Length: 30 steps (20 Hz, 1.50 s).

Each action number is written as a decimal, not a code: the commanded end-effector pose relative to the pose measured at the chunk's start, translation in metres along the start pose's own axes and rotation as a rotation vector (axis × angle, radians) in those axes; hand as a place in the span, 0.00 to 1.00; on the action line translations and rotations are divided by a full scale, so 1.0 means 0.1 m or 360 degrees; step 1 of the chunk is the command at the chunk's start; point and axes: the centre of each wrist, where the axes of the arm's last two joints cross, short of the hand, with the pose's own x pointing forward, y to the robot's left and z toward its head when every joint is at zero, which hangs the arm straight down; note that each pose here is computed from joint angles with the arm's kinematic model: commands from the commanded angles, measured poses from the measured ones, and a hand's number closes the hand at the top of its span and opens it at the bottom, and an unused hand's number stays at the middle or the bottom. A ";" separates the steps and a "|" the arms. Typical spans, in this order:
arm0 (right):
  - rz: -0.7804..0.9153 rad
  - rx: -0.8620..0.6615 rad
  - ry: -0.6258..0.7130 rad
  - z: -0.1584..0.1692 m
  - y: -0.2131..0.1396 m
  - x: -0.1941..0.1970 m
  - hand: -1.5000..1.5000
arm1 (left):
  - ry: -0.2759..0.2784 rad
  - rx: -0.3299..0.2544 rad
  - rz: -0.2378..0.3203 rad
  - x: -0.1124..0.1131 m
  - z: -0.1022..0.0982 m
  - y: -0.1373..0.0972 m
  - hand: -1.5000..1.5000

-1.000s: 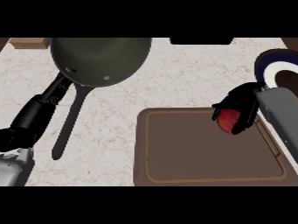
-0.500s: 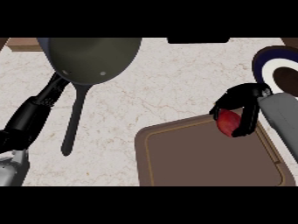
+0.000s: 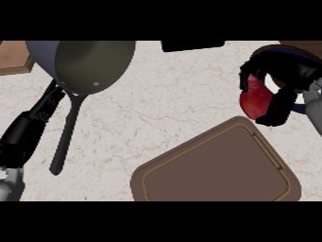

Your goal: Pick the pear from the tray and place it in the plate

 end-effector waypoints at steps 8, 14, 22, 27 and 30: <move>0.0092 -0.0797 -0.0118 1.25 0.17 -0.07 1.00 | -0.0049 0.0067 0.0003 -0.03 0.20 0.05 0.50; 0.0063 -0.1081 0.0104 1.87 0.32 -0.24 1.00 | -0.0077 0.0006 0.0021 0.09 0.09 0.00 0.50; -0.0074 -0.1317 0.0308 2.19 0.60 -0.69 1.00 | -0.0173 -0.0157 -0.0001 0.04 -0.05 -0.20 0.50; -0.0203 -0.1344 0.0317 2.05 0.27 -1.15 1.00 | -0.0189 -0.0159 0.0003 0.21 -0.15 -0.14 0.50; -0.0243 -0.1387 0.0335 1.88 0.47 -1.33 1.00 | -0.0190 -0.0164 0.0031 0.27 -0.20 -0.11 0.50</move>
